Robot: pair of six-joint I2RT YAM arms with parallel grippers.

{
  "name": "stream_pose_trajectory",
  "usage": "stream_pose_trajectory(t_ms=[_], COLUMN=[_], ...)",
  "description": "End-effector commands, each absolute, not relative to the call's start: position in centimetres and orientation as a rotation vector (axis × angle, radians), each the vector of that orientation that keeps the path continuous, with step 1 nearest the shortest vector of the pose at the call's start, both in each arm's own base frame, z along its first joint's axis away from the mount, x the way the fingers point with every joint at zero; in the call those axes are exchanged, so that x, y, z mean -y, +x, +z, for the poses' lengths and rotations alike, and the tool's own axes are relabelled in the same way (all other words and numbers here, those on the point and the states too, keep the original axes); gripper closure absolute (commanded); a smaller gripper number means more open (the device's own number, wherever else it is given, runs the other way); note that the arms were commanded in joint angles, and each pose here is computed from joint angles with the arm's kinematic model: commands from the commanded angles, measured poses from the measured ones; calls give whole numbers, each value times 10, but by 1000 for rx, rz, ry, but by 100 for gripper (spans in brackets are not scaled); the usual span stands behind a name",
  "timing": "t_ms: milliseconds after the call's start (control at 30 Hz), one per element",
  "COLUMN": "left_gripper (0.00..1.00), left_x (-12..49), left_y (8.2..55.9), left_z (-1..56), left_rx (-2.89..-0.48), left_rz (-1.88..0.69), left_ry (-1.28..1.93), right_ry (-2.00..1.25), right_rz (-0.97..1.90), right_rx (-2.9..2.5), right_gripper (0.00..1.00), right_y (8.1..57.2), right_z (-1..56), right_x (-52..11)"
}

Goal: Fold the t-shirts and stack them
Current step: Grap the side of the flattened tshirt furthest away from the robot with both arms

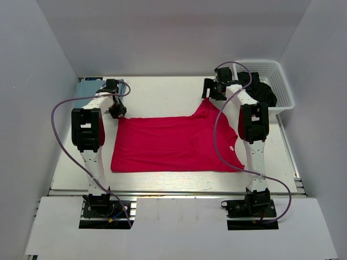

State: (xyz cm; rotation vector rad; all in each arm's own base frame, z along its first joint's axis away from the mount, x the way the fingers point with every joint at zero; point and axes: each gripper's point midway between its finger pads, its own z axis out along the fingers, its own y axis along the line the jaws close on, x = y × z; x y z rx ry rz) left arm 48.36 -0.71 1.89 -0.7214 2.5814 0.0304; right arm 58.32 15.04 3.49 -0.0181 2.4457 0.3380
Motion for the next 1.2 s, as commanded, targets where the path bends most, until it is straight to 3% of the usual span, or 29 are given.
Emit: stream_pose_trajectory(t_ms=[0,233,333,367,533,600,733,833,900,1167], left_gripper=[56,60,80,100,100,100,100,100,100,100], left_x=[10,1,-1,-1,5,5,13,19,20,18], left_y=[465,446,437,433,441,447,456,458,458,444], left_z=[26,19,12,9,24,39,61,73,77,90], left_rx=[-2620,-2650,-2673,-2683,-2613,-2554,-2492,-2462,-2449,-2421], left_rz=[19,111,135,140,88,62,0,-57,-76,-73], left_ry=[-710,-767,-784,-786,-761,-737,-680,-664,-658,-657], right_ry=[-12,-3,-4,-3,-24,-32,-42,-53,-57,-42], right_rz=[338,344,359,366,458,482,480,462,444,394], right_rx=[-2393,-2403,-2406,-2407,-2387,-2385,-2348,-2317,-2289,-2277], right_gripper=[10,10,13,16,56,63,88,90,100,100], right_y=[599,599,598,599,600,599,602,599,599,562], right_z=[47,38,36,33,37,38,50,62,77,110], right_x=[-151,-152,-154,-156,-170,-173,-175,-173,-172,-156])
